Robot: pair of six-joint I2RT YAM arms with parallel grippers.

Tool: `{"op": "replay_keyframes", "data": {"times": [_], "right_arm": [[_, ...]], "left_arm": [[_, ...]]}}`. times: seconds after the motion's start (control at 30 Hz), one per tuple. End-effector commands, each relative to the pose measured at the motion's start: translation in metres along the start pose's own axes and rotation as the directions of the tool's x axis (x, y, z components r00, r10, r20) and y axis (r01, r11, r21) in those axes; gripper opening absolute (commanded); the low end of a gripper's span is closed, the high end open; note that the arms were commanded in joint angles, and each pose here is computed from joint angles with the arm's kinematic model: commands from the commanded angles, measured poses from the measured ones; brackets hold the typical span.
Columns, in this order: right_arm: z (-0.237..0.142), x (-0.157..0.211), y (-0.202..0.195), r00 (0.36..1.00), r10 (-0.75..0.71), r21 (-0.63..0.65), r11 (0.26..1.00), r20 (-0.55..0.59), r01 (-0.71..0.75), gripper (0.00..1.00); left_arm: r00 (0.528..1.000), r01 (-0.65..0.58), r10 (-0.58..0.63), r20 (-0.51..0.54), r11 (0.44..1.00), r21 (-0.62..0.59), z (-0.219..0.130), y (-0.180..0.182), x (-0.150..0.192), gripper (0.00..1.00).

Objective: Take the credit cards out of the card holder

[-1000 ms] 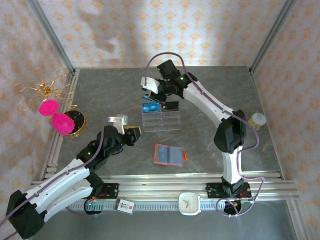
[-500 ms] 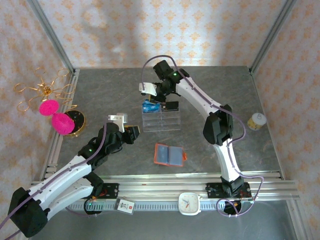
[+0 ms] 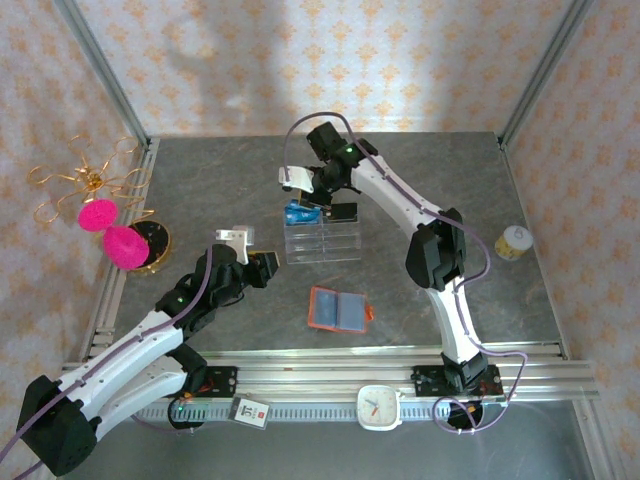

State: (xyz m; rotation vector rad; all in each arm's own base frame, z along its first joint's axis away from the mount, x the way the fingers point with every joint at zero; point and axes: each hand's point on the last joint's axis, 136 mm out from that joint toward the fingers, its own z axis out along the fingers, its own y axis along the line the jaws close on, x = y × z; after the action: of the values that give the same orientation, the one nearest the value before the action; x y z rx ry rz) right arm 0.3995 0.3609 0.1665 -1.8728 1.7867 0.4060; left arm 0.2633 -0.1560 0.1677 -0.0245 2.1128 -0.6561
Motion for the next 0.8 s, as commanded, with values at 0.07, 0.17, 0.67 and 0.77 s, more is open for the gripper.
{"op": "replay_keyframes", "data": {"times": [0.07, 0.17, 0.67, 0.77], "right_arm": [[0.017, 0.005, 0.001, 0.999, 0.013, 0.013, 1.0, -0.033, -0.013, 0.01], [0.014, -0.003, -0.002, 1.0, 0.02, 0.031, 0.999, -0.007, -0.019, 0.25], [-0.033, -0.084, 0.015, 0.868, 0.33, -0.054, 0.941, 0.37, -0.335, 0.37], [-0.031, -0.072, 0.018, 0.755, 0.484, -0.018, 0.846, 0.442, -0.533, 0.37]], "left_arm": [[1.0, -0.007, 0.006, 0.031, 1.0, 0.029, -0.005, -0.005, -0.009, 0.34], [1.0, -0.001, 0.0, 0.03, 0.999, 0.035, -0.005, -0.005, -0.008, 0.34], [0.993, 0.09, -0.097, 0.069, 0.992, 0.092, -0.002, -0.004, -0.002, 0.36], [0.989, 0.128, -0.135, 0.065, 0.987, 0.101, 0.001, -0.001, 0.006, 0.36]]}}
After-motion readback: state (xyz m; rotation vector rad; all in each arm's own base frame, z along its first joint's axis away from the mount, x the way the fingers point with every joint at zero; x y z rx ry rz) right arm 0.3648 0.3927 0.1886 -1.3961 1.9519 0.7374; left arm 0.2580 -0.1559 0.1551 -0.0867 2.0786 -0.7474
